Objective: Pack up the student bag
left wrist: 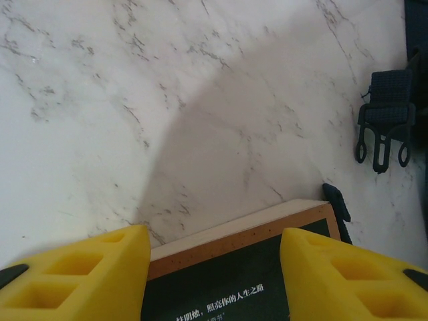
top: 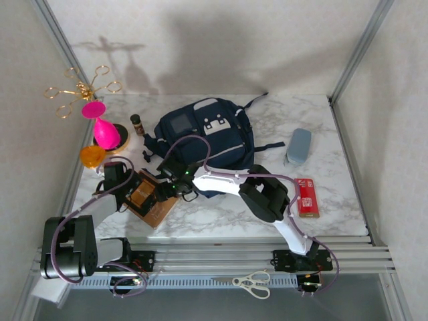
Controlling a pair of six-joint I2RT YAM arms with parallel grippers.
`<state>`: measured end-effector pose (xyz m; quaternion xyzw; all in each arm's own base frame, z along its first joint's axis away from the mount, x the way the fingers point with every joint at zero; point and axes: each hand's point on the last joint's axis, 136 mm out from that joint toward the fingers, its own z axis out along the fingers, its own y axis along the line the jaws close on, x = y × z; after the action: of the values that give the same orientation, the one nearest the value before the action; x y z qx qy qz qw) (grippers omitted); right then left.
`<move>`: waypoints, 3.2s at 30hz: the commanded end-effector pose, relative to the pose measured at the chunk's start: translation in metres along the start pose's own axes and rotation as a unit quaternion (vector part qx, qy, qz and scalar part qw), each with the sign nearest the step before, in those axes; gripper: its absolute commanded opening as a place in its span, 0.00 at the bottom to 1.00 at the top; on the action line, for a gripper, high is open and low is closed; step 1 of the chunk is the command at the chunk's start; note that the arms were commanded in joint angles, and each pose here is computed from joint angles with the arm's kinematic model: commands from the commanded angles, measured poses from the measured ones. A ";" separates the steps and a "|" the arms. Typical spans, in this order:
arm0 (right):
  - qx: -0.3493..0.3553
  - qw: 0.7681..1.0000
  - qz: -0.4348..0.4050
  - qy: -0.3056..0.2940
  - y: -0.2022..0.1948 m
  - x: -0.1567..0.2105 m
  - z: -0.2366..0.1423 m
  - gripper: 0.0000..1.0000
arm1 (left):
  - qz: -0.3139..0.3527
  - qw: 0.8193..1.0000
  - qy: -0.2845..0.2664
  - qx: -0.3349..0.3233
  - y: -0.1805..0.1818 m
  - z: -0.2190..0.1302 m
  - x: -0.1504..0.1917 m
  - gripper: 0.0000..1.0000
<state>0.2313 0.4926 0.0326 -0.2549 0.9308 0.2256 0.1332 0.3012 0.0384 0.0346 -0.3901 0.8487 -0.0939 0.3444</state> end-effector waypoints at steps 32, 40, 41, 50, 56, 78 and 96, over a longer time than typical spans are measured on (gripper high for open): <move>-0.183 0.983 -0.020 -0.011 0.058 -0.022 -0.067 0.00 | -0.014 0.999 0.037 -0.003 -0.009 -0.026 0.008 0.73; -0.295 0.950 0.018 -0.096 0.078 -0.053 -0.167 0.00 | -0.022 0.996 -0.045 0.080 -0.076 -0.108 -0.072 0.90; -0.301 0.947 0.023 -0.109 0.076 -0.058 -0.180 0.00 | -0.026 0.995 -0.050 0.086 -0.083 -0.118 -0.080 0.92; -0.384 0.894 0.065 -0.223 0.056 -0.098 -0.313 0.00 | -0.034 0.978 -0.048 0.201 -0.145 -0.188 -0.111 0.98; -0.398 0.874 0.060 -0.271 0.024 -0.112 -0.360 0.00 | -0.071 0.948 0.013 0.311 -0.173 -0.203 -0.084 0.98; -0.421 0.857 0.107 -0.277 -0.037 -0.096 -0.365 0.00 | -0.134 0.805 0.177 0.550 -0.296 -0.242 0.017 0.62; -0.352 0.894 0.178 -0.212 -0.096 -0.054 -0.335 0.99 | -0.116 0.748 0.161 0.634 -0.337 -0.293 0.014 0.00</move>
<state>0.2942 0.2762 0.3096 -0.0463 0.7683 0.5987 0.2216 0.3169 -0.2240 0.3217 -0.2253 0.6498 -0.6546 0.3139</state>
